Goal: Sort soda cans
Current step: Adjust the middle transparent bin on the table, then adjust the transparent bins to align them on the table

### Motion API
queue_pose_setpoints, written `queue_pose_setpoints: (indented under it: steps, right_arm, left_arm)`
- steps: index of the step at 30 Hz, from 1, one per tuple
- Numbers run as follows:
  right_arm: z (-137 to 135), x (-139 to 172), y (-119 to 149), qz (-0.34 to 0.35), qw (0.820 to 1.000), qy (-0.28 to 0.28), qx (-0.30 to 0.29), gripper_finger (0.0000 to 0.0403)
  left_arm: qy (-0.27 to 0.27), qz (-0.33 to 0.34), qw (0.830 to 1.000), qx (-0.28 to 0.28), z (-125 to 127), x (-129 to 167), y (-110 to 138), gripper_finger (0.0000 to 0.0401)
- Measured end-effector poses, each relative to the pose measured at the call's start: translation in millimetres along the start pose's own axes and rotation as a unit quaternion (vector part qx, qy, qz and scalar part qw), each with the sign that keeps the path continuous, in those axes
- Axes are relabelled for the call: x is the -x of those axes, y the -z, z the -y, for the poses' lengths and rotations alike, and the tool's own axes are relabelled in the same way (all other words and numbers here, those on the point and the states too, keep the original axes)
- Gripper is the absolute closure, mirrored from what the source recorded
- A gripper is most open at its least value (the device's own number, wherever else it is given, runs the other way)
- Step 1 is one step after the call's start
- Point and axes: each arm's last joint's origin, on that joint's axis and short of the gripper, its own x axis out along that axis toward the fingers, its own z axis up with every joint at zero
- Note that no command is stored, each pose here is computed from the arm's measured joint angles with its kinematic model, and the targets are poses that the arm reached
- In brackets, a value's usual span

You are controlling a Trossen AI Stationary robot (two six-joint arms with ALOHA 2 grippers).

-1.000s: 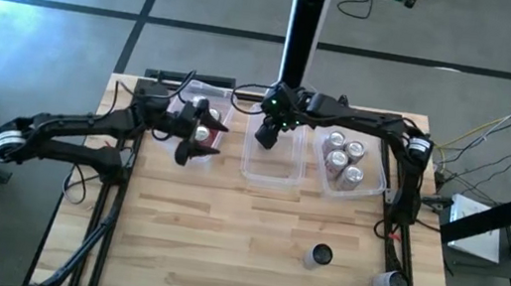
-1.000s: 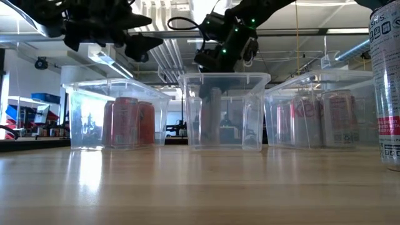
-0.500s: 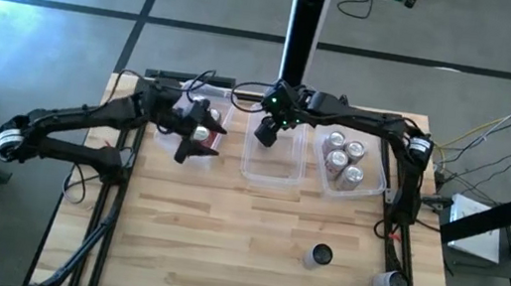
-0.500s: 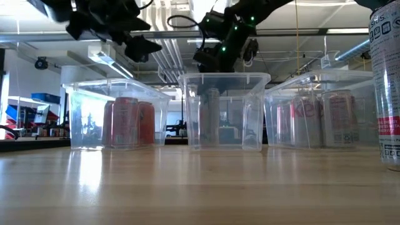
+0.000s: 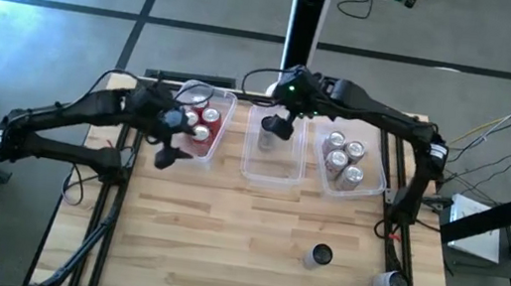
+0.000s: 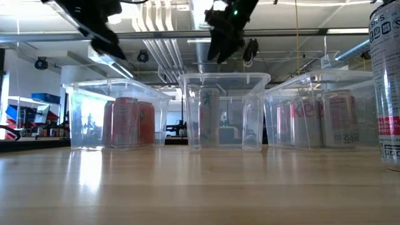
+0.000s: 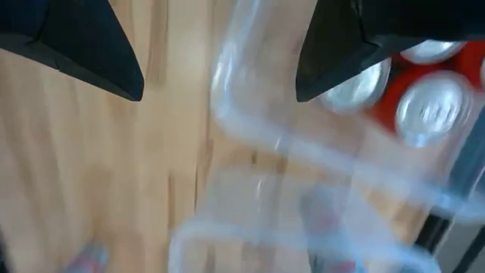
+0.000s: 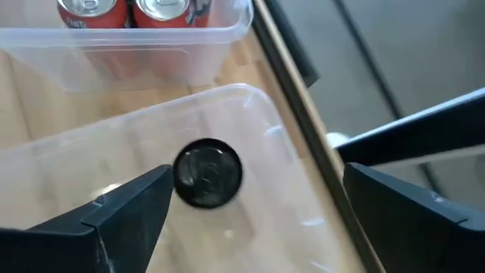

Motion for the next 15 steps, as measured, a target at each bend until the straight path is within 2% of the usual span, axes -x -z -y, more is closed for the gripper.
queue_pose_setpoints:
  steps: [4, 8, 11, 15]
  right_arm:
    - [4, 22, 2, 0.023, 0.999, 0.021, 0.032, 0.0022]
    - [7, 29, 3, 0.034, 0.997, 0.026, 0.063, 0.0022]
    - [8, 31, 0, 0.053, 0.995, 0.031, 0.080, 0.0022]
    - [6, 37, -1, 0.051, 0.994, 0.029, 0.094, 0.0022]
  left_arm:
    - [-0.031, -0.077, 0.996, -0.025, 3, 15, 3, 0.0072]
    - [-0.084, -0.130, 0.987, -0.040, 1, 23, -2, 0.0072]
    - [-0.101, -0.140, 0.985, -0.008, 0, 27, -9, 0.0072]
    - [-0.084, -0.134, 0.987, 0.015, 1, 31, -19, 0.0072]
